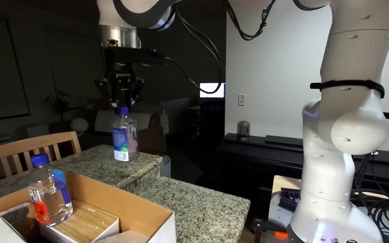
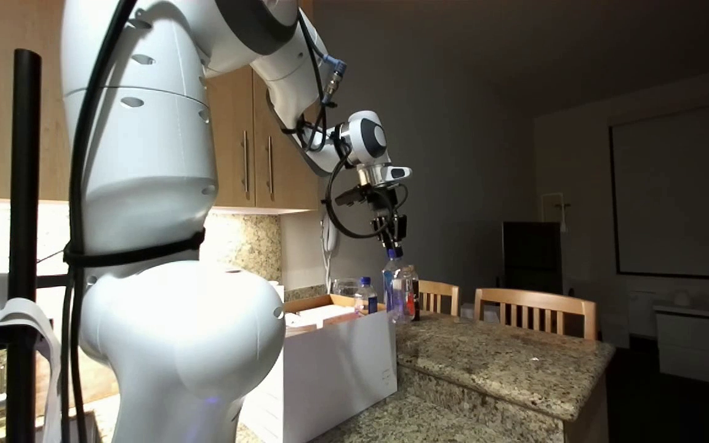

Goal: Remove the water bottles from the white storage box.

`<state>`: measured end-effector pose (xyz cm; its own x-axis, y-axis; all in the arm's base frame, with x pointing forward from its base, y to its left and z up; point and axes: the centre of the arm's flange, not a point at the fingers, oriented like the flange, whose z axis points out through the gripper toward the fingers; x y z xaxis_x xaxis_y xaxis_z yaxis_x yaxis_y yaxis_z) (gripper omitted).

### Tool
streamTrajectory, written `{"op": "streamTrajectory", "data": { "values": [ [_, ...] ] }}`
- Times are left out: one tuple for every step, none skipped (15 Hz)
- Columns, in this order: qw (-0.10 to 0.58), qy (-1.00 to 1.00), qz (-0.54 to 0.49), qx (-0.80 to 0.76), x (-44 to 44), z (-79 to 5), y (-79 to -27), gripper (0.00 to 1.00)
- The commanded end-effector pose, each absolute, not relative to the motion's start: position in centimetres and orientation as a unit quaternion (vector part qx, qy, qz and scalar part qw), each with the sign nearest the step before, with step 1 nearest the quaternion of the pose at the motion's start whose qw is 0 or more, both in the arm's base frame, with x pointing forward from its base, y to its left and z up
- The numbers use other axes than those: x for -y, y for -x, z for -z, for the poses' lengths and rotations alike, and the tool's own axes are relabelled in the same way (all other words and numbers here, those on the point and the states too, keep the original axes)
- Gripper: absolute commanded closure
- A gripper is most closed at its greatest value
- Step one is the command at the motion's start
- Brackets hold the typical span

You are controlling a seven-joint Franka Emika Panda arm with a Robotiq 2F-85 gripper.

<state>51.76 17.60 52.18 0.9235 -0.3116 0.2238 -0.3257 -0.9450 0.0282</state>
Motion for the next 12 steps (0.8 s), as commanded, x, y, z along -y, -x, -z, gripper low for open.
{"op": "streamTrajectory", "data": {
  "values": [
    [0.036,-0.980,-0.106,0.166,-18.3,-49.5,-54.2,0.85],
    [0.038,-0.980,-0.103,0.167,-18.3,-48.9,-54.8,0.85],
    [0.042,-0.979,-0.101,0.170,-18.2,-48.3,-55.4,0.85],
    [0.043,-0.979,-0.098,0.173,-18.0,-47.8,-56.0,0.84],
    [0.042,-0.979,-0.099,0.175,-17.6,-47.5,-56.6,0.84],
    [0.041,-0.978,-0.100,0.177,-17.4,-47.3,-57.0,0.84],
    [0.039,-0.977,-0.110,0.180,-17.2,-47.3,-57.3,0.84],
    [0.036,-0.976,-0.116,0.182,-17.0,-47.5,-57.6,0.84],
    [0.031,-0.976,-0.119,0.180,-17.1,-47.7,-57.6,0.84],
    [0.030,-0.978,-0.113,0.171,-17.4,-47.9,-57.2,0.85],
    [0.026,-0.983,-0.098,0.156,-17.8,-48.2,-56.0,0.85],
    [0.030,-0.980,-0.104,0.167,-17.2,-47.5,-57.3,0.67]
  ]
}}
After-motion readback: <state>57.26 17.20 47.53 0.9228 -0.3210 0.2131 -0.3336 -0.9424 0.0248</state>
